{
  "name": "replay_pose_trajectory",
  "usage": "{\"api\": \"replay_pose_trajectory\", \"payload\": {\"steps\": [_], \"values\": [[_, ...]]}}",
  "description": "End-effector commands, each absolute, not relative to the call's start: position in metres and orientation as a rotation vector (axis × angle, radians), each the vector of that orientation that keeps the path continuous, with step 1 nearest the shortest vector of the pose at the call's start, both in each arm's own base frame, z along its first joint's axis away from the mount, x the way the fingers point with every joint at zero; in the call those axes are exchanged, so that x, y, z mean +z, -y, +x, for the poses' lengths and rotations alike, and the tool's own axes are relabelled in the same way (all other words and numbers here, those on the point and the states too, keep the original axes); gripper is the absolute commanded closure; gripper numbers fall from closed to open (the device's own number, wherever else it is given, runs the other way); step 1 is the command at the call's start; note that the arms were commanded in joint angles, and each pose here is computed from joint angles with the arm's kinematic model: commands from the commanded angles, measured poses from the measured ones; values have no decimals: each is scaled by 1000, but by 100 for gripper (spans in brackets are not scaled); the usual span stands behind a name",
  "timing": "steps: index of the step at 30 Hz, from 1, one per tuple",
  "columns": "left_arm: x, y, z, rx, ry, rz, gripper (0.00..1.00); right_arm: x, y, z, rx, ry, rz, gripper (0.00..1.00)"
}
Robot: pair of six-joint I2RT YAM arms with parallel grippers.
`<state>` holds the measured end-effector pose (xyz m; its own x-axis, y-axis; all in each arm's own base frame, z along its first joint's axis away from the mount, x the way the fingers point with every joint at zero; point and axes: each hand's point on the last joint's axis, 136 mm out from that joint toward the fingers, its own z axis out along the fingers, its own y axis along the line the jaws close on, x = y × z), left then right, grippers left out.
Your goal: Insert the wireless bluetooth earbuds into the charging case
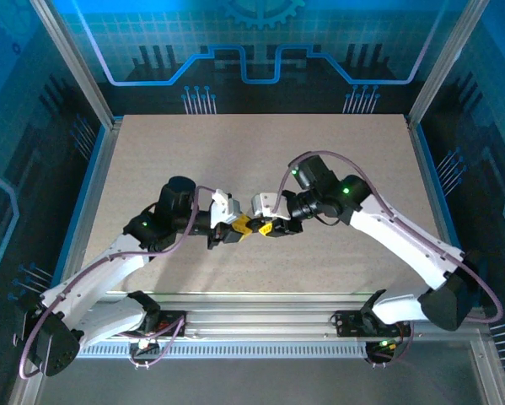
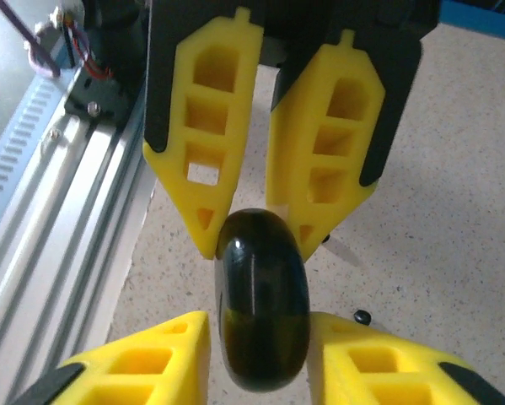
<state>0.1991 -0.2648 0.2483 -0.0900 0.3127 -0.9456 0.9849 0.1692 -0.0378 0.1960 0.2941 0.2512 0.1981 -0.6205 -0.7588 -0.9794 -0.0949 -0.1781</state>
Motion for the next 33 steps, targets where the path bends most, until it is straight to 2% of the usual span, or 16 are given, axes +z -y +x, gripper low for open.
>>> {"api": "replay_pose_trajectory", "payload": {"steps": [1,8,15,23,28,33], "values": [[265,274,195,-1045,-1465,1258,90,279,-290,196,794,-1434,-1630,59],[285,277,191,-1105,-1361,1201,90,298,-269,198,981,-1397,-1381,53],[295,277,189,-1119,-1319,1196,90,304,-273,191,1091,-1374,-1386,51],[306,276,186,-1123,-1279,1185,90,306,-278,192,1156,-1361,-1417,53],[307,276,184,-1124,-1273,1186,90,311,-281,190,1183,-1335,-1437,60],[306,276,185,-1115,-1279,1180,90,311,-281,187,1182,-1318,-1468,81]]}}
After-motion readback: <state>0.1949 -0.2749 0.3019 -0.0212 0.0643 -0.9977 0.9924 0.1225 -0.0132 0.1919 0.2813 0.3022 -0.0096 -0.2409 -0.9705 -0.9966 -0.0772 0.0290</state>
